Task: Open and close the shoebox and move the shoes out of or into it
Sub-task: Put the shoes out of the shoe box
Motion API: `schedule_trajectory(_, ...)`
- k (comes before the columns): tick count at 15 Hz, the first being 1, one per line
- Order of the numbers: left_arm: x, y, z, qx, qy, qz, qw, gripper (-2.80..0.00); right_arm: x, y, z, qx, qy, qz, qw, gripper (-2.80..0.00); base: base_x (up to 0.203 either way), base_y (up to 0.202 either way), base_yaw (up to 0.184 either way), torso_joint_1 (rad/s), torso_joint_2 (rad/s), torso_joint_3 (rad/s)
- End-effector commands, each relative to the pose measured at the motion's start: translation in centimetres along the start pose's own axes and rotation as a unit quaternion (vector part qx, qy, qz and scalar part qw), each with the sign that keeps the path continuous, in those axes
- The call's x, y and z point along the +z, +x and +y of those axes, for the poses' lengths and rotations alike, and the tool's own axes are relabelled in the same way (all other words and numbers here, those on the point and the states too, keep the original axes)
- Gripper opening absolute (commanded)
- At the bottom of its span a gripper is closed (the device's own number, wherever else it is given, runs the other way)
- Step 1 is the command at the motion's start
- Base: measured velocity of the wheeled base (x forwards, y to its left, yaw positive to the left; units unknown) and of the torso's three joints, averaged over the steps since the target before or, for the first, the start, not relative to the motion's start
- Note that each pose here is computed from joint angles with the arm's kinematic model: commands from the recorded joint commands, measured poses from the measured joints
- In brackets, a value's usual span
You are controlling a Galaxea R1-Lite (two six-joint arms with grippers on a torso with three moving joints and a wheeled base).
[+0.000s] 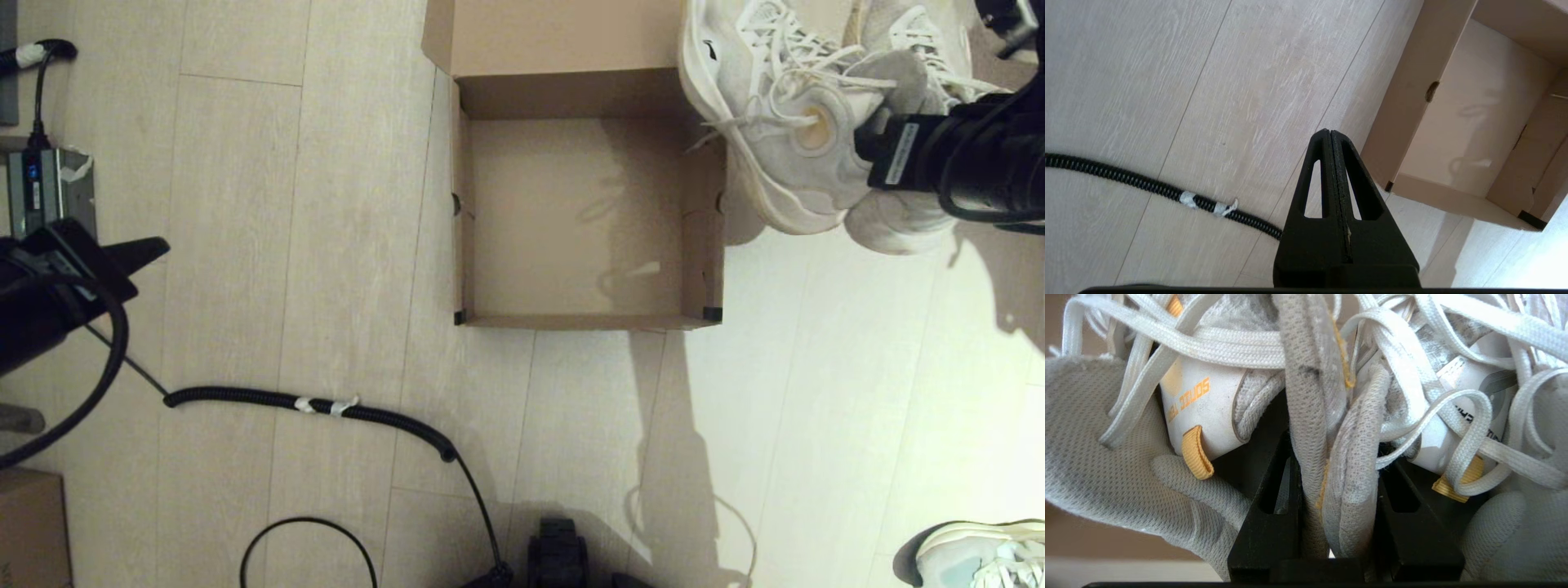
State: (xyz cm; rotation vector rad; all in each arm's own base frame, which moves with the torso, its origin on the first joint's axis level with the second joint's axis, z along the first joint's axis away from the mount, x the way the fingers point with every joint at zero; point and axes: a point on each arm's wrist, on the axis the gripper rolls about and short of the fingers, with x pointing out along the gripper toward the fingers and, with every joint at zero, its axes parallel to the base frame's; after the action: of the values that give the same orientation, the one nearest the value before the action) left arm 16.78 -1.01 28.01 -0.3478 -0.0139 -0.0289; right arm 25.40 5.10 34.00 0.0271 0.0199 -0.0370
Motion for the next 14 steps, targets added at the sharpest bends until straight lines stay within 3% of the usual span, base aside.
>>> schedule_trajectory(1,-0.2,-0.2,0.0,0.0,-0.001,0.001,1.0,-2.8,0.2,0.2,-2.1,-0.041,-0.002,-0.007,0.999,-2.8,0.0,0.0,0.0,0.0,0.0,0.0)
schedule_trajectory(4,-0.7,-0.5,0.2,-0.009,-0.014,0.011,0.9998,-2.8,0.0,0.5,-5.3,-0.102,0.054,-0.023,0.993,-2.8,0.0,0.0,0.0,0.0,0.0,0.0)
schedule_trajectory(7,-0.9,-0.7,0.3,-0.008,-0.024,0.015,0.9996,-2.8,-2.4,0.8,-7.7,-0.149,0.074,0.01,0.986,-2.8,0.0,0.0,0.0,0.0,0.0,0.0)
schedule_trajectory(10,-1.2,-0.7,0.4,-0.006,-0.024,0.017,0.9995,-2.8,-5.6,2.6,-7.9,-0.153,0.075,0.052,0.984,-2.8,0.0,0.0,0.0,0.0,0.0,0.0)
schedule_trajectory(14,-1.2,-0.6,0.4,-0.006,-0.024,0.02,0.9995,-2.8,-8.4,6.7,-8.1,-0.152,0.073,0.037,0.985,-2.8,0.0,0.0,0.0,0.0,0.0,0.0)
